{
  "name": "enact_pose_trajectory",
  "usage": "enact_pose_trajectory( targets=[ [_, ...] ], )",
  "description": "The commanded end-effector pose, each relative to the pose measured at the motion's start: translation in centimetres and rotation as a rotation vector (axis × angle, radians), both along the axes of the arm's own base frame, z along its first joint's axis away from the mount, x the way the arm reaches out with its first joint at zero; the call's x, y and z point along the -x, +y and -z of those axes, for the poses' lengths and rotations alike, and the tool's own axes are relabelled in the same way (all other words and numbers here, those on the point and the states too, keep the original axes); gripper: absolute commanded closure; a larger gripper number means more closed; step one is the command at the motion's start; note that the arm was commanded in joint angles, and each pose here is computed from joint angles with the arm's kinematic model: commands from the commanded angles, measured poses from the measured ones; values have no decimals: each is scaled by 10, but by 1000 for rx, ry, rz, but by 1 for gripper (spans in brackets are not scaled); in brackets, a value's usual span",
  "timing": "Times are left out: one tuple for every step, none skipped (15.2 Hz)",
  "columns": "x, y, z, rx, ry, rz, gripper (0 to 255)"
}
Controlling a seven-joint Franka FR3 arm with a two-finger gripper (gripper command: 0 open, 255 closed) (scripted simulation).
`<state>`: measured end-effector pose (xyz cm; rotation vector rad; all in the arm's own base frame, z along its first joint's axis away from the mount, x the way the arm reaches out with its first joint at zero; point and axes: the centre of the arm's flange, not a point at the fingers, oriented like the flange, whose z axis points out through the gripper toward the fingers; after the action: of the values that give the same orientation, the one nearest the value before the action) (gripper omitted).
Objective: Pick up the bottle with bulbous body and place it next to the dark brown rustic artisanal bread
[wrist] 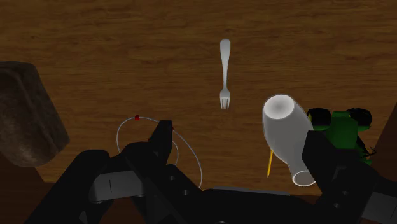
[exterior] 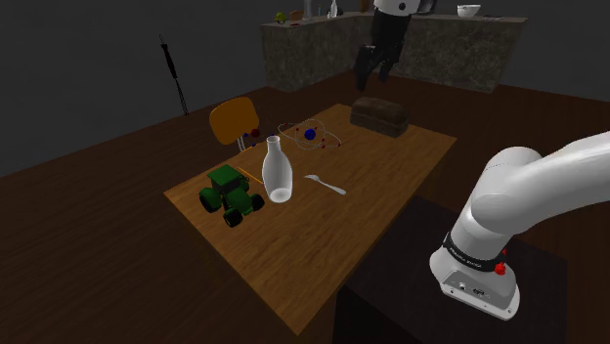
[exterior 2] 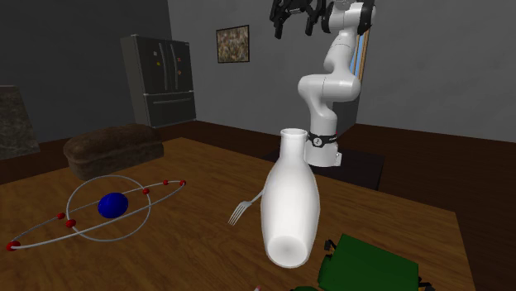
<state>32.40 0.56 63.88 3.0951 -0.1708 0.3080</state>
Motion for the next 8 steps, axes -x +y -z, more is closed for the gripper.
enact_pose_trajectory(
  targets=[
    [0,0,0,0,0,0,0],
    [-10,5,7,0,0,-1,0],
    [-19,11,15,0,0,-1,0],
    [-29,16,22,0,0,-2,0],
    [-38,22,29,1,0,-2,0],
    [-48,27,37,1,0,-3,0],
    [-57,33,44,1,0,-3,0],
    [-67,38,51,1,0,-4,0]
  ],
)
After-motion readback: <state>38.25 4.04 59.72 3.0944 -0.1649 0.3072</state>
